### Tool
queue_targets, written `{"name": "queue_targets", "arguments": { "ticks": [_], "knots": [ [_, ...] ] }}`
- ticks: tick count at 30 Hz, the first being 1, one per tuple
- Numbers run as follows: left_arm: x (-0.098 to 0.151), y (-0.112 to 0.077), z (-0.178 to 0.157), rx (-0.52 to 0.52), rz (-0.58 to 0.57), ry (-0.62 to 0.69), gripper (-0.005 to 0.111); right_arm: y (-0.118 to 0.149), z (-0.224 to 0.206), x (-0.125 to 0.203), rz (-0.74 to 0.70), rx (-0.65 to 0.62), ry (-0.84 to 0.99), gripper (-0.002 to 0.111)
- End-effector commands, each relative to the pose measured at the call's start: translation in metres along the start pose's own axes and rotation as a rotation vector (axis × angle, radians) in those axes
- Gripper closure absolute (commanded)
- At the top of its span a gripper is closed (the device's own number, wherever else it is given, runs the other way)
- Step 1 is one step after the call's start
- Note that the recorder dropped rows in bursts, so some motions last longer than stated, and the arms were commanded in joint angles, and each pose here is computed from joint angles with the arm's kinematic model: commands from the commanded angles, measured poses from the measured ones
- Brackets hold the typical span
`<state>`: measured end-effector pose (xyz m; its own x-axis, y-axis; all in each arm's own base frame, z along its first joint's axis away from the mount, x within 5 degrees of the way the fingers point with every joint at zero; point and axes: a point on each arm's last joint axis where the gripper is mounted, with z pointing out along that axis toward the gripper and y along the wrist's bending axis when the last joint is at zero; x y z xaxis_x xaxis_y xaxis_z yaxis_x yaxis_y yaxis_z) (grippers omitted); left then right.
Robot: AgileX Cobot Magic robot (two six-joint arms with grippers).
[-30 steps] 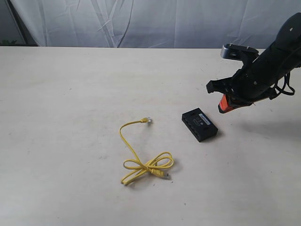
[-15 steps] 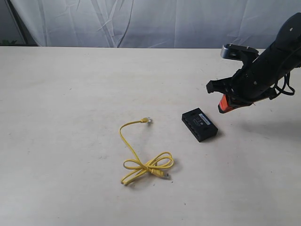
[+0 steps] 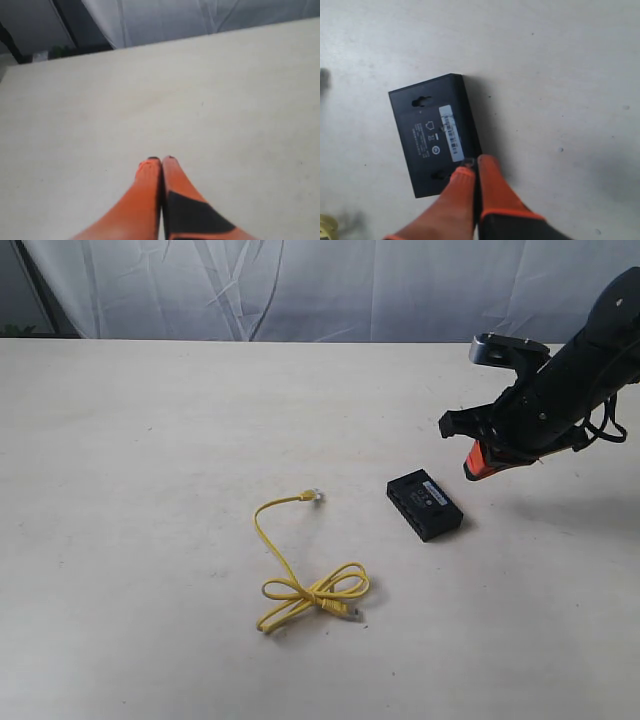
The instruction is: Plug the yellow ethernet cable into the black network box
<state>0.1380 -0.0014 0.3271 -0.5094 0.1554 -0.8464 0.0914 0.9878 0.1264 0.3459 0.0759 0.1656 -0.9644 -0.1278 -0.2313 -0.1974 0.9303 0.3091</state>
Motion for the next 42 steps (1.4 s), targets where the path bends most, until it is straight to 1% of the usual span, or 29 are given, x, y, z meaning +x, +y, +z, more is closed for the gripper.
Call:
{"name": "queue_targets", "arguments": {
  "ticks": [1, 5, 8, 12, 18, 19, 20, 23, 25, 26, 27, 28, 29, 30, 31, 32, 35, 37, 40, 42],
  "knots": [
    [-0.019, -0.004, 0.028, 0.107, 0.025, 0.168, 0.107, -0.001, -0.004, -0.001, -0.002, 0.003, -0.019, 0.108],
    [-0.033, -0.014, 0.051, 0.199, 0.069, 0.222, 0.107, -0.001, -0.004, -0.002, 0.000, 0.007, -0.034, 0.108],
    [-0.042, -0.030, 0.068, 0.265, 0.141, 0.252, 0.107, 0.001, -0.004, -0.003, 0.024, -0.013, -0.043, 0.108],
    [-0.056, -0.057, 0.089, 0.347, 0.232, 0.281, 0.107, 0.002, -0.004, -0.004, 0.046, -0.031, -0.055, 0.108],
    [-0.074, -0.101, 0.120, 0.432, 0.372, 0.340, 0.107, 0.004, -0.004, -0.002, 0.054, -0.060, -0.029, 0.109],
    [-0.076, -0.107, 0.125, 0.444, 0.399, 0.365, 0.107, 0.005, -0.004, -0.001, 0.046, -0.065, -0.025, 0.109],
    [-0.082, -0.119, 0.133, 0.460, 0.442, 0.403, 0.107, 0.006, -0.004, -0.001, 0.030, -0.083, -0.027, 0.109],
    [-0.086, -0.135, 0.148, 0.484, 0.490, 0.473, 0.107, 0.008, -0.004, -0.002, 0.020, -0.102, -0.037, 0.109],
    [-0.088, -0.152, 0.165, 0.505, 0.535, 0.546, 0.107, 0.008, -0.004, -0.002, 0.006, -0.103, -0.040, 0.109],
    [-0.088, -0.166, 0.176, 0.522, 0.563, 0.588, 0.107, 0.005, -0.006, -0.003, 0.024, -0.106, -0.047, 0.109],
    [-0.087, -0.170, 0.181, 0.527, 0.571, 0.605, 0.107, 0.001, -0.007, -0.004, 0.038, -0.106, -0.053, 0.109],
    [-0.086, -0.182, 0.189, 0.542, 0.592, 0.629, 0.107, -0.007, -0.010, -0.005, 0.065, -0.110, -0.068, 0.109],
    [-0.085, -0.190, 0.196, 0.550, 0.603, 0.639, 0.107, -0.014, -0.012, -0.005, 0.092, -0.109, -0.079, 0.109],
    [-0.080, -0.206, 0.206, 0.568, 0.622, 0.654, 0.107, -0.026, -0.017, -0.006, 0.133, -0.110, -0.093, 0.109],
    [-0.076, -0.213, 0.212, 0.579, 0.627, 0.669, 0.107, -0.030, -0.018, -0.006, 0.148, -0.111, -0.099, 0.109],
    [-0.070, -0.224, 0.220, 0.592, 0.639, 0.683, 0.107, -0.036, -0.020, -0.006, 0.171, -0.112, -0.110, 0.109],
    [-0.055, -0.243, 0.234, 0.615, 0.665, 0.733, 0.107, -0.041, -0.021, -0.006, 0.187, -0.109, -0.113, 0.109],
    [-0.042, -0.250, 0.244, 0.620, 0.681, 0.790, 0.107, -0.041, -0.021, -0.006, 0.171, -0.108, -0.113, 0.109],
    [-0.024, -0.251, 0.254, 0.619, 0.702, 0.894, 0.107, -0.041, -0.021, -0.006, 0.169, -0.108, -0.114, 0.109],
    [-0.015, -0.253, 0.260, 0.615, 0.710, 0.923, 0.107, -0.041, -0.021, -0.006, 0.169, -0.108, -0.114, 0.109]
  ]
}}
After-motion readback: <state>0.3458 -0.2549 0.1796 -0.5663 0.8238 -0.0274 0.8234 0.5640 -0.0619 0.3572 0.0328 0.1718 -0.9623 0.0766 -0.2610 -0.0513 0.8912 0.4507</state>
